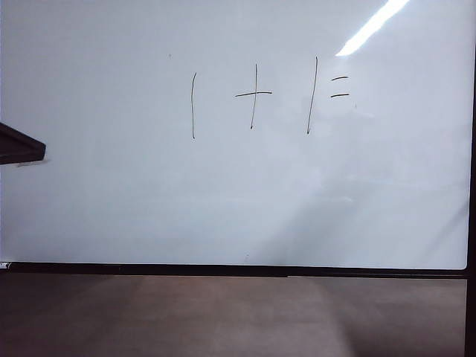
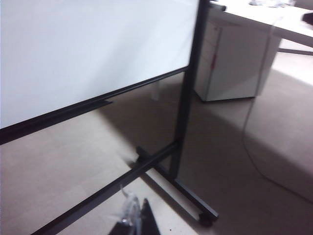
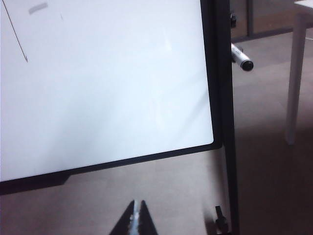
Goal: Reach to the right to find the marker pen, pick it up, and write the answer to the math problem on the whiteboard.
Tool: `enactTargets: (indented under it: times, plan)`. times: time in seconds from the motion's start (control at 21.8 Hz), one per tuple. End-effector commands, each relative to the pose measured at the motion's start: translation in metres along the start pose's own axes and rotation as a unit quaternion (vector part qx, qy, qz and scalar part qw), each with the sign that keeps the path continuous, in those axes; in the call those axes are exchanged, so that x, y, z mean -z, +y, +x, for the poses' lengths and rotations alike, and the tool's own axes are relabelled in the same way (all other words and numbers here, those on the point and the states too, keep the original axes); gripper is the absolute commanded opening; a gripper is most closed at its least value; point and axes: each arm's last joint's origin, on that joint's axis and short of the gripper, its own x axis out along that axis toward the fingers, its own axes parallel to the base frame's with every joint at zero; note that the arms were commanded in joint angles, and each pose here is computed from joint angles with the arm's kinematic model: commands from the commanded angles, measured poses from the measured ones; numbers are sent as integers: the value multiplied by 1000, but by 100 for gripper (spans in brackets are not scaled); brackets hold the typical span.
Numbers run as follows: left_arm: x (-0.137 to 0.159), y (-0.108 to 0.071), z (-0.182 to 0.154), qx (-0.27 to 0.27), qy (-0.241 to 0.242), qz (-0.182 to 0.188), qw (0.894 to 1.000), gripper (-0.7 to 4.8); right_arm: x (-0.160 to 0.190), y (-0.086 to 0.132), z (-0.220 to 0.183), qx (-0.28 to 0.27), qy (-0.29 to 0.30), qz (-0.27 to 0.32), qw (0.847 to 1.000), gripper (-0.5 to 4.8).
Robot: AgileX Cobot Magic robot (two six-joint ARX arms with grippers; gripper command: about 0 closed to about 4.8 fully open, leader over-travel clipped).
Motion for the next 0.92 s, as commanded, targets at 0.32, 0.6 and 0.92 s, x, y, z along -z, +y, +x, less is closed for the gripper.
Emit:
enactTargets:
  times: [0.32, 0.6, 0.92]
  plan:
    - [1, 0, 0, -2, 2, 2, 1000, -4, -165, 28, -55, 143, -323, -3, 936, 3]
    - [-4, 0, -1, -2, -4, 1, 1000, -4, -247, 33, 18, 88, -343, -70, 933, 16]
    - [-81, -3, 3, -2, -10, 0, 1000, -4, -233, -65, 109, -8, -235, -12, 972, 236]
